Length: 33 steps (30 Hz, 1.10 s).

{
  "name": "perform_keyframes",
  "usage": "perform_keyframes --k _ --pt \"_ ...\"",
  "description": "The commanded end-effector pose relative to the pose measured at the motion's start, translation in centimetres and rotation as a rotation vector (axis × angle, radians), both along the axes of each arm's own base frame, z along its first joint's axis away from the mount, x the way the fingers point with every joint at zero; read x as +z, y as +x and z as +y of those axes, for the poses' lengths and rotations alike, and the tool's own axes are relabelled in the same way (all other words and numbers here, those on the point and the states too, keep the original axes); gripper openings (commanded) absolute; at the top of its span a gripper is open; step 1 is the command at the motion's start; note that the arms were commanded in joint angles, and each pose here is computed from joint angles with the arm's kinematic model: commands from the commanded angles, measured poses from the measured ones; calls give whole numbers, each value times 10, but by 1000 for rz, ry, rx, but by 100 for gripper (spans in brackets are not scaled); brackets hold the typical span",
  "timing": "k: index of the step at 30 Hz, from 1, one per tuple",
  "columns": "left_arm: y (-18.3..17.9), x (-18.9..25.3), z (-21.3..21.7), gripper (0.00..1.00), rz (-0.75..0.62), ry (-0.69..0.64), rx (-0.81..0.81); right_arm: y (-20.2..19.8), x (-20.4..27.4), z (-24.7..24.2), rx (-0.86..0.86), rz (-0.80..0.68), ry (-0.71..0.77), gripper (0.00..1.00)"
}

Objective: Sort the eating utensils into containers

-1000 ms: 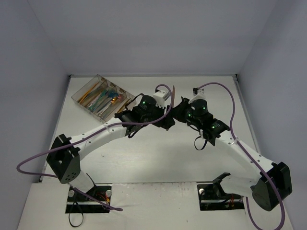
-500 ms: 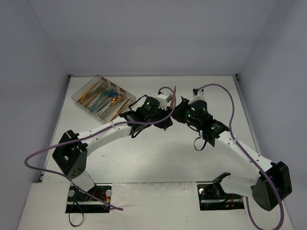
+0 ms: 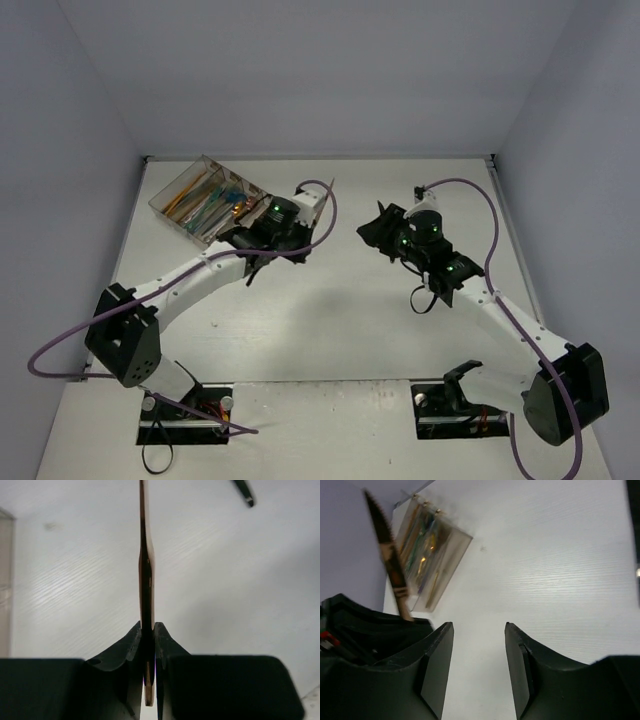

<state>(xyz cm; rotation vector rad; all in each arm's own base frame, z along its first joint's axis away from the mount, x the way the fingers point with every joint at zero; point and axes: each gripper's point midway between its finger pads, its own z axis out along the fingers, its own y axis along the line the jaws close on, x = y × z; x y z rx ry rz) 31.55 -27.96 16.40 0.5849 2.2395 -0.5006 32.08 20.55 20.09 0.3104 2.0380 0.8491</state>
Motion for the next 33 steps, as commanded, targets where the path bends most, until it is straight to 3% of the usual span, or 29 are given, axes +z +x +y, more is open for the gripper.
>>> perform_keyframes --k 1,5,8,20,24,26,28,30,33 --pt "29 26 79 0 -126 154 43 9 12 -35 -61 -55 -1 43" --pt "45 18 136 0 -132 394 12 7 -2 -50 -80 -37 -57 44" --pt "57 9 167 0 -105 495 -10 4 -16 -52 -73 -11 -80 44" --pt "89 -59 197 0 58 587 -58 -5 -40 -56 -40 34 -123 45" --pt "101 -68 198 0 55 585 -36 -7 -46 -58 -36 43 -143 45" --pt "105 -65 200 5 40 589 -10 -6 -48 -60 -37 45 -155 45" --pt "107 -61 200 19 27 590 2 -6 -51 -61 -35 49 -173 45" --pt "107 -56 202 23 16 590 18 -5 -53 -65 -48 50 -196 45" --pt "107 -43 207 38 -9 595 53 -1 -55 -73 -77 51 -237 46"
